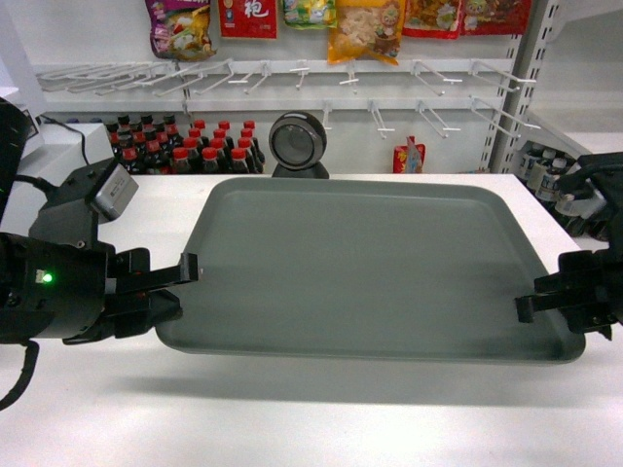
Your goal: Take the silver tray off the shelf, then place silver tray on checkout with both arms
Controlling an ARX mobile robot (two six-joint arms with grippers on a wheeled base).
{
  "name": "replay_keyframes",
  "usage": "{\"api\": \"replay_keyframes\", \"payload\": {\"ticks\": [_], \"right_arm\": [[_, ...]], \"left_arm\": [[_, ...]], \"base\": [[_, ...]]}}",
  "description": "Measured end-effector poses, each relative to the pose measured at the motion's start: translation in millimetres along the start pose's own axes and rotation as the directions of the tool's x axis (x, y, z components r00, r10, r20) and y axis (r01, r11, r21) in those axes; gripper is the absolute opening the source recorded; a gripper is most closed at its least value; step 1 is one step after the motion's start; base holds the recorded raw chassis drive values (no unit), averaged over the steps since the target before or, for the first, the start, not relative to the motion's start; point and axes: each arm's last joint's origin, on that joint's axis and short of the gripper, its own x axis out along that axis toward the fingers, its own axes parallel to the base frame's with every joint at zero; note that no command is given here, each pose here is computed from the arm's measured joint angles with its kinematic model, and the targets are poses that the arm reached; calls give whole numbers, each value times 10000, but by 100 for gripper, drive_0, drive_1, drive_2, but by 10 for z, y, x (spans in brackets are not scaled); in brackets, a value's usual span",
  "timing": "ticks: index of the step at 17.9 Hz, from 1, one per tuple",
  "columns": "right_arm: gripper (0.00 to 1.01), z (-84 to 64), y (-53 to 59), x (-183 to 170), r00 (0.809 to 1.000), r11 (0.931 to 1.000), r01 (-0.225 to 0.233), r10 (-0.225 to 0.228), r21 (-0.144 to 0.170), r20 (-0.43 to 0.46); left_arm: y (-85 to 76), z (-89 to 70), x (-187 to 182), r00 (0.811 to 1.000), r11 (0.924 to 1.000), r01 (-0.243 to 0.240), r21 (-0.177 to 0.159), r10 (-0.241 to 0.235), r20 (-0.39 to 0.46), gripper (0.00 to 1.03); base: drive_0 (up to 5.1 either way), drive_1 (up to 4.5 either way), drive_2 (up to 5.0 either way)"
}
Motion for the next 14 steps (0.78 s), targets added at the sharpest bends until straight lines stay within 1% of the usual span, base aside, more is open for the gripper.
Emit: {"api": "replay_keyframes", "payload": {"ticks": [2, 4, 5, 6, 7, 9, 11, 12, 13, 14], "right_arm": [[3, -11, 22, 120, 9995, 10000, -3, 1, -37, -314], [3, -56, 69, 255, 9969, 9999, 98, -103, -68, -784], [3, -73, 98, 306, 9947, 9999, 169, -168, 1, -1010], [3, -91, 124, 353, 9922, 9997, 250, -241, 55, -1224], [3, -113, 148, 404, 9881, 9991, 425, -411, 63, -1480], [3, -113, 196, 453, 9851, 9984, 565, -559, -11, -1628], [3, -69, 213, 470, 9863, 9978, 668, -661, -3, -1511], [5, -45, 207, 476, 9867, 9968, 804, -803, -50, -1415], [15, -32, 202, 479, 9844, 9947, 960, -1005, -378, -1443], [27, -30, 195, 480, 9839, 9930, 1000, -1080, -621, -1422]], "left_arm": [[57, -4, 96, 9996, 9998, -195, -31, 194, -205, 2], [147, -59, 239, 9969, 9989, -424, -187, 411, -672, 2], [188, -93, 308, 9939, 9983, -554, -171, 535, -960, 2], [220, -129, 369, 9899, 9975, -695, -85, 680, -1244, 2], [241, -150, 427, 9858, 9965, -832, 12, 825, -1464, 2], [238, -82, 462, 9863, 9966, -818, 130, 828, -1424, 2], [247, -1, 488, 9872, 9950, -954, 306, 985, -1251, 2], [247, 8, 498, 9872, 9945, -983, 361, 1021, -1225, 2], [248, 0, 507, 9866, 9943, -973, 437, 1021, -1271, 4], [257, -9, 503, 9843, 9920, -1016, 745, 1111, -1370, 17]], "base": [[0, 0, 0], [0, 0, 0], [0, 0, 0], [0, 0, 0], [0, 0, 0], [0, 0, 0], [0, 0, 0], [0, 0, 0], [0, 0, 0], [0, 0, 0]]}}
